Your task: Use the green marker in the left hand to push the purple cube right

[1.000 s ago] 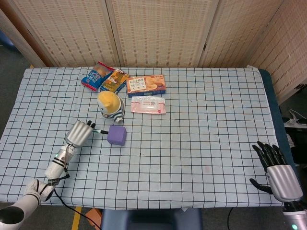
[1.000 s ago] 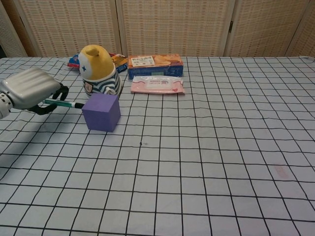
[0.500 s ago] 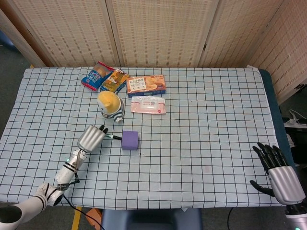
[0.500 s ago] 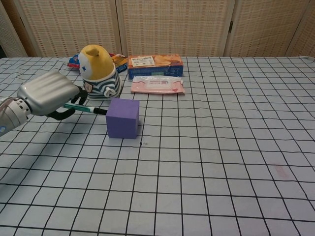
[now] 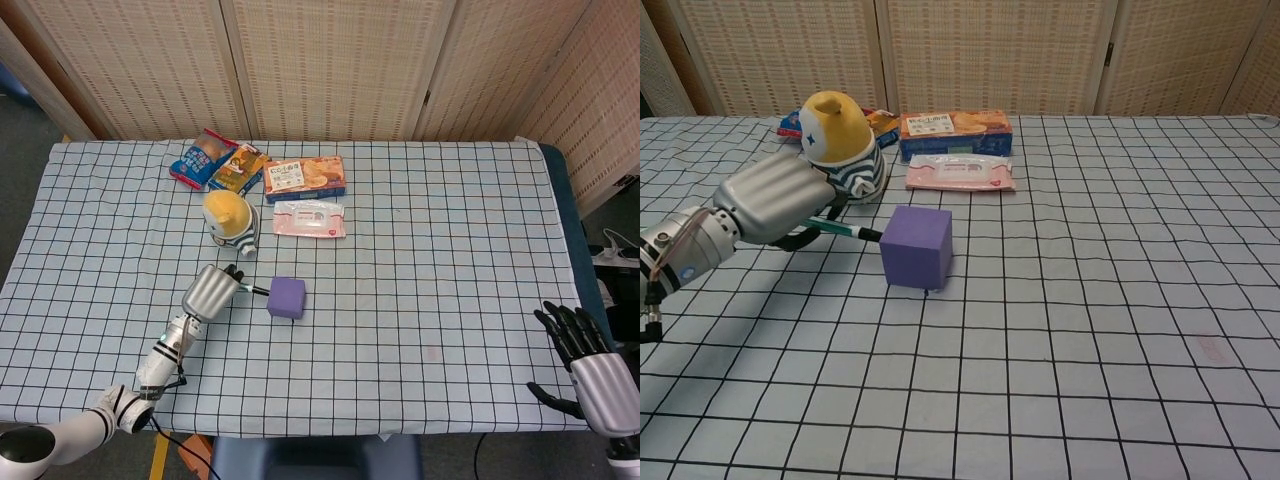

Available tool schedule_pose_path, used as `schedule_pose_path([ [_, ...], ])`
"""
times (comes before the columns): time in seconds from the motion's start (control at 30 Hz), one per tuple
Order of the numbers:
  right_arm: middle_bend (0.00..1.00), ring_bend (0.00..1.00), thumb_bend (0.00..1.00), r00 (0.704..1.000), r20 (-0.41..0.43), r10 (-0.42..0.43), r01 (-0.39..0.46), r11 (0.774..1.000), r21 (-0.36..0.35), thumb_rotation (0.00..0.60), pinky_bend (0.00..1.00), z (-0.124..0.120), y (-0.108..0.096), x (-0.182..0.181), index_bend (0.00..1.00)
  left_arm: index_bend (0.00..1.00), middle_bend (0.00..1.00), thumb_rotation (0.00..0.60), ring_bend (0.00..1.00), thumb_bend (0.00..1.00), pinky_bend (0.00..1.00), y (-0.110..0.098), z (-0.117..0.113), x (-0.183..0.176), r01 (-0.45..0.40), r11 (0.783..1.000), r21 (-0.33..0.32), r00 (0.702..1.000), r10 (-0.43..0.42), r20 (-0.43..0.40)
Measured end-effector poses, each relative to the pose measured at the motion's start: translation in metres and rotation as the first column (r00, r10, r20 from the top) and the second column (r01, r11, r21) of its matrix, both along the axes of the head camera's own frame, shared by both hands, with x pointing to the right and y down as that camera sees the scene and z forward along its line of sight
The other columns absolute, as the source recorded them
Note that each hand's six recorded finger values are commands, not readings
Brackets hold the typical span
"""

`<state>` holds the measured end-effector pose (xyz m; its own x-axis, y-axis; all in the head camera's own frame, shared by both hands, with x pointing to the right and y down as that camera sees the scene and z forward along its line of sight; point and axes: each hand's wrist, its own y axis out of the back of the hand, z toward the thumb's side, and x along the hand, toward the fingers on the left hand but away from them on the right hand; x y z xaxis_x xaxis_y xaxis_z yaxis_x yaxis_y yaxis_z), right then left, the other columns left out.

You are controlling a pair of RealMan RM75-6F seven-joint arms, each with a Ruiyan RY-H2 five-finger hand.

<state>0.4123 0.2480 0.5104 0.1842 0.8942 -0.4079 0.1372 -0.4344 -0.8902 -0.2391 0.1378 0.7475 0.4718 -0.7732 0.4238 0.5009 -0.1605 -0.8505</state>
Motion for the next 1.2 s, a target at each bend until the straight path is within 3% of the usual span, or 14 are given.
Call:
schedule_pose_path([
  [0.4,0.0,0.0,0.06,0.999,0.038,-0.028,0.028,1.0,0.001,0.6,0.0,-0.008,0.006,-0.002,0.0,0.81,0.85,0.6,1.0,0.69,1.0,0.019,-0.006,0.037,-0.049,0.999,0.009,0.999,0.049,-0.016],
  [1.2,0.0,0.0,0.06,0.998,0.068,-0.016,0.016,1.0,0.001,0.6,0.0,-0.019,0.007,0.006,0.0,0.81,0.85,0.6,1.0,0.69,1.0,0.028,-0.002,0.128,-0.09,0.996,0.01,0.994,0.091,-0.059],
])
